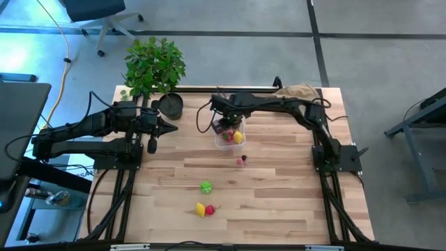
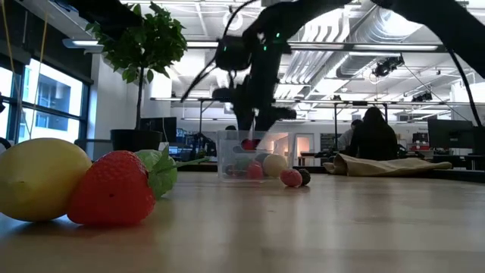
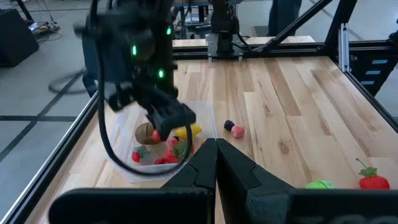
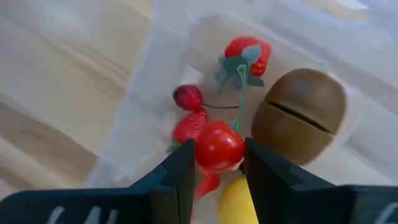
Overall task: Pick and placing Produce into tupperware
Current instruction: Put the red cherry into the transparent bin, then put the green cabbage into the transparent bin
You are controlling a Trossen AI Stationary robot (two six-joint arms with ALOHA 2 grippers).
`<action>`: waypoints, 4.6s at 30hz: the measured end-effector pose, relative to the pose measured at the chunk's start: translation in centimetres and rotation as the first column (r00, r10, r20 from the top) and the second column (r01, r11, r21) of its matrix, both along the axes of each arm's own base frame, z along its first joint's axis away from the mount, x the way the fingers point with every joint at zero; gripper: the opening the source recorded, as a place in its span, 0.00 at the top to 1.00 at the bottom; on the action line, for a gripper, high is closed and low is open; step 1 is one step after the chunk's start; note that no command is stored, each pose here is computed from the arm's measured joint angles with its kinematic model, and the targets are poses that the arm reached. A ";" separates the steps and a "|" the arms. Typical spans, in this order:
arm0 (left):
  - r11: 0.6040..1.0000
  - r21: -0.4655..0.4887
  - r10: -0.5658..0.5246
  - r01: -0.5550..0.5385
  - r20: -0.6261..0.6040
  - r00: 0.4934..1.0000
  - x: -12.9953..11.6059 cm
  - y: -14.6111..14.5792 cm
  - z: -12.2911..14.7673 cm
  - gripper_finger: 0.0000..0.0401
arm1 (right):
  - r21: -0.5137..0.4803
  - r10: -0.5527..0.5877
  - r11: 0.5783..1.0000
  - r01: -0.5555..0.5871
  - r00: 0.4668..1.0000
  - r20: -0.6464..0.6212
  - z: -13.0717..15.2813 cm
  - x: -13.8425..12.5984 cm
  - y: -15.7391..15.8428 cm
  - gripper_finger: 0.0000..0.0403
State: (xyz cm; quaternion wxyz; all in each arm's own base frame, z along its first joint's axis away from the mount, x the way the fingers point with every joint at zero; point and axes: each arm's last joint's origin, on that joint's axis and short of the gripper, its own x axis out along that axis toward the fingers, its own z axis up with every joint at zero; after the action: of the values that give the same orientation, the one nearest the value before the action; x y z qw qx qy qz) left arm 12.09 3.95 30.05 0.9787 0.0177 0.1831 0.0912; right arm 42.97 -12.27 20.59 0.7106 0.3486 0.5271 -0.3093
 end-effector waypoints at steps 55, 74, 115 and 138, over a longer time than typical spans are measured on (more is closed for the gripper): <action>1.000 0.000 0.000 0.000 0.000 1.000 0.0 0.0 0.0 1.00 | -0.166 0.749 0.662 -0.731 0.636 0.187 7.5 3.2 18.9 0.58; 1.000 0.000 0.000 0.000 0.000 1.000 0.0 0.0 0.0 1.00 | -0.493 0.881 0.459 -0.739 0.448 0.150 4.9 4.3 25.9 0.58; 1.000 0.000 0.000 0.000 0.000 1.000 0.0 0.0 0.0 1.00 | -0.287 0.888 0.458 -0.842 0.445 0.111 -2.6 6.0 24.9 0.40; 1.000 0.000 0.000 0.000 0.000 1.000 0.0 0.0 0.0 1.00 | -0.213 0.903 0.426 -0.879 0.398 0.162 -4.7 6.7 23.5 0.40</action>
State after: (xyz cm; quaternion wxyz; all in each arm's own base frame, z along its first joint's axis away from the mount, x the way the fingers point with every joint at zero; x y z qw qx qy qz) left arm 12.09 3.95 30.05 0.9787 0.0178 0.1830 0.0913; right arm 49.68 11.27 15.93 0.8414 0.0156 0.5216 0.1406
